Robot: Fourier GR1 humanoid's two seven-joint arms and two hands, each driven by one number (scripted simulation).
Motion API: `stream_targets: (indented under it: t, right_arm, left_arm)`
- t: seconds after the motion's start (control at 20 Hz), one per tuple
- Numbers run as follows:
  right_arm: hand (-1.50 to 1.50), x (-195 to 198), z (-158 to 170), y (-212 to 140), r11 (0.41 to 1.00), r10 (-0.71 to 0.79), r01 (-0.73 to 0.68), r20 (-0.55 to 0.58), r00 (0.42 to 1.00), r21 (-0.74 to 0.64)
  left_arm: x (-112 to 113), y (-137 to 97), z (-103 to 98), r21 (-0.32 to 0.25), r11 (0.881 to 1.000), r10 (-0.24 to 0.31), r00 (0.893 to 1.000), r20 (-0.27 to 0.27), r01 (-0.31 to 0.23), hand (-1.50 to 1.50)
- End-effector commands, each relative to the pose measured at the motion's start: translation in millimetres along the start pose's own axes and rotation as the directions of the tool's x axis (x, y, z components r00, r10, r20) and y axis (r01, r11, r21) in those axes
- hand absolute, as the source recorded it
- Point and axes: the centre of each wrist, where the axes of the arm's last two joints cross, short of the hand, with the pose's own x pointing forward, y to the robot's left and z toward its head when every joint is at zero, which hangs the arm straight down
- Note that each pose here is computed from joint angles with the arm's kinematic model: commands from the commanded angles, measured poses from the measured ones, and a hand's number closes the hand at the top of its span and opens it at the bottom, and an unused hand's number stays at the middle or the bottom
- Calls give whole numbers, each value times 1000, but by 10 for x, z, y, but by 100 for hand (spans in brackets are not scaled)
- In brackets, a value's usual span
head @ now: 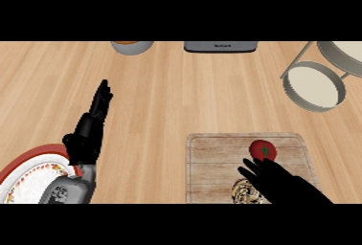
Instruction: Pick the cupcake from the cutting board and place it in the tiered basket
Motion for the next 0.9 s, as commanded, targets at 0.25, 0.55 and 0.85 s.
stream_targets:
  t: [0.25, 0.55, 0.85]
  right_arm:
    - [-150, 12, -211, 182, 1000, 4, -3, -23, 1000, 16]
    - [-150, -106, -107, 232, 1000, -16, 16, -14, 1000, 25]
    - [-150, 11, -318, 440, 999, -38, 38, -17, 999, 30]
  left_arm:
    - [81, -70, 34, -12, 1000, 18, 1000, -2, -18, 0]
    - [-19, 102, 85, -6, 1000, 9, 1000, -2, -9, 0]
    - [-33, 22, -169, 7, 1000, 25, 1000, 18, -25, 0]
